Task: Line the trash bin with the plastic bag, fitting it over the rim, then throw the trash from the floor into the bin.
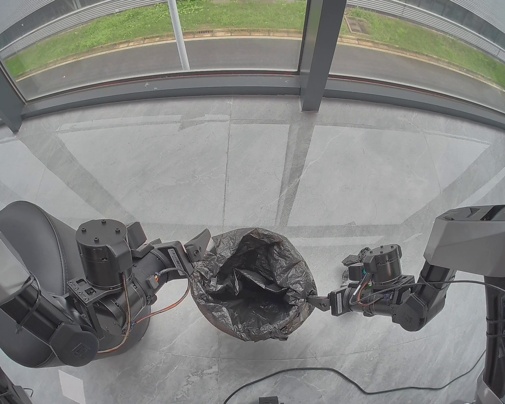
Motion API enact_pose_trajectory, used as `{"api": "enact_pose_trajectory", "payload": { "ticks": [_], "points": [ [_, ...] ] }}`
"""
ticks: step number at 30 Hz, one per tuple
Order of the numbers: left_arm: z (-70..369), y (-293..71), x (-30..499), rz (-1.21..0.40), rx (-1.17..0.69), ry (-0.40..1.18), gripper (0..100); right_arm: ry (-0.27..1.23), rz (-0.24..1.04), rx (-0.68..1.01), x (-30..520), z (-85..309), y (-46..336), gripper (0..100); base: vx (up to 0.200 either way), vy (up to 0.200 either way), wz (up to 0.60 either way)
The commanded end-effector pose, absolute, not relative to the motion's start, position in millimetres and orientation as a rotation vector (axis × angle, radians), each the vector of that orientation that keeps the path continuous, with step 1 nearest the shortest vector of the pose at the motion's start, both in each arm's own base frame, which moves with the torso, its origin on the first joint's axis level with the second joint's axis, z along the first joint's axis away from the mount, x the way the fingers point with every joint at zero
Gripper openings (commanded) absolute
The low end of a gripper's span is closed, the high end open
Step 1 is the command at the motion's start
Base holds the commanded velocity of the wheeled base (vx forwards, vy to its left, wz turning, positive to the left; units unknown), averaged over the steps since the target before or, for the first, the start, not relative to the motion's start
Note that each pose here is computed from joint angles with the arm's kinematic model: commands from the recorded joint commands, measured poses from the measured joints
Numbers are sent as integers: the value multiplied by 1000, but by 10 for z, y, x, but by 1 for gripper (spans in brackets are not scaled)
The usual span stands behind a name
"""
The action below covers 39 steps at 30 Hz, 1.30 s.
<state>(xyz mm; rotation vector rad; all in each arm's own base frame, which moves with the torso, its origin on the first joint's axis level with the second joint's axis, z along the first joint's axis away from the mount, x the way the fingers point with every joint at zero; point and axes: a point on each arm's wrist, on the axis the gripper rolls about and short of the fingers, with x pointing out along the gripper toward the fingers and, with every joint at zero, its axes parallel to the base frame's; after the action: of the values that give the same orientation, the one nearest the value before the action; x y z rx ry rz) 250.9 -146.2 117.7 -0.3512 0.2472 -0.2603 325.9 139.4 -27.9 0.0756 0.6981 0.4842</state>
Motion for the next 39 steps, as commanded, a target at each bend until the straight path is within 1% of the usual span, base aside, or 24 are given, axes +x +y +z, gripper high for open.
{"api": "enact_pose_trajectory", "payload": {
  "ticks": [1,4,7,8,10,12,14,18,21,24,25,27,30,35,39],
  "points": [
    [1174,-1465,2513,-260,-351,247,100,678,489,85,3233,-191,1397,100,0,0,0],
    [1176,-1462,2509,-260,-351,247,100,629,496,97,3127,86,1353,100,0,0,0],
    [1180,-1461,2507,-261,-352,246,100,606,504,101,2993,259,1318,100,0,0,0],
    [1180,-1461,2507,-261,-352,246,100,606,504,101,2993,259,1318,100,0,0,0],
    [1197,-1460,2505,-262,-354,241,100,579,494,122,2859,431,1259,100,0,0,0],
    [1202,-1457,2499,-262,-355,239,100,570,481,141,2836,487,1223,100,0,0,0],
    [1220,-1453,2493,-264,-357,234,100,563,416,176,2860,534,1086,100,0,0,0],
    [1251,-1446,2482,-266,-362,224,100,584,319,231,2869,482,884,100,0,0,0],
    [1251,-1446,2482,-264,-362,224,100,593,287,253,2876,452,804,100,0,0,0],
    [1248,-1448,2477,-267,-361,226,100,590,224,252,3076,360,624,100,0,0,0],
    [1248,-1444,2480,-264,-361,225,100,588,223,251,3088,358,622,100,0,0,0],
    [1248,-1445,2480,-265,-361,225,100,570,181,230,3338,245,485,100,0,0,0],
    [1230,-1448,2486,-264,-359,231,100,566,167,230,3495,171,447,100,0,0,0],
    [1209,-1455,2488,-264,-357,238,100,667,156,226,3513,32,466,100,0,0,0],
    [1177,-1468,2500,-264,-356,249,100,644,128,239,3743,18,372,100,0,0,0]
  ]
}}
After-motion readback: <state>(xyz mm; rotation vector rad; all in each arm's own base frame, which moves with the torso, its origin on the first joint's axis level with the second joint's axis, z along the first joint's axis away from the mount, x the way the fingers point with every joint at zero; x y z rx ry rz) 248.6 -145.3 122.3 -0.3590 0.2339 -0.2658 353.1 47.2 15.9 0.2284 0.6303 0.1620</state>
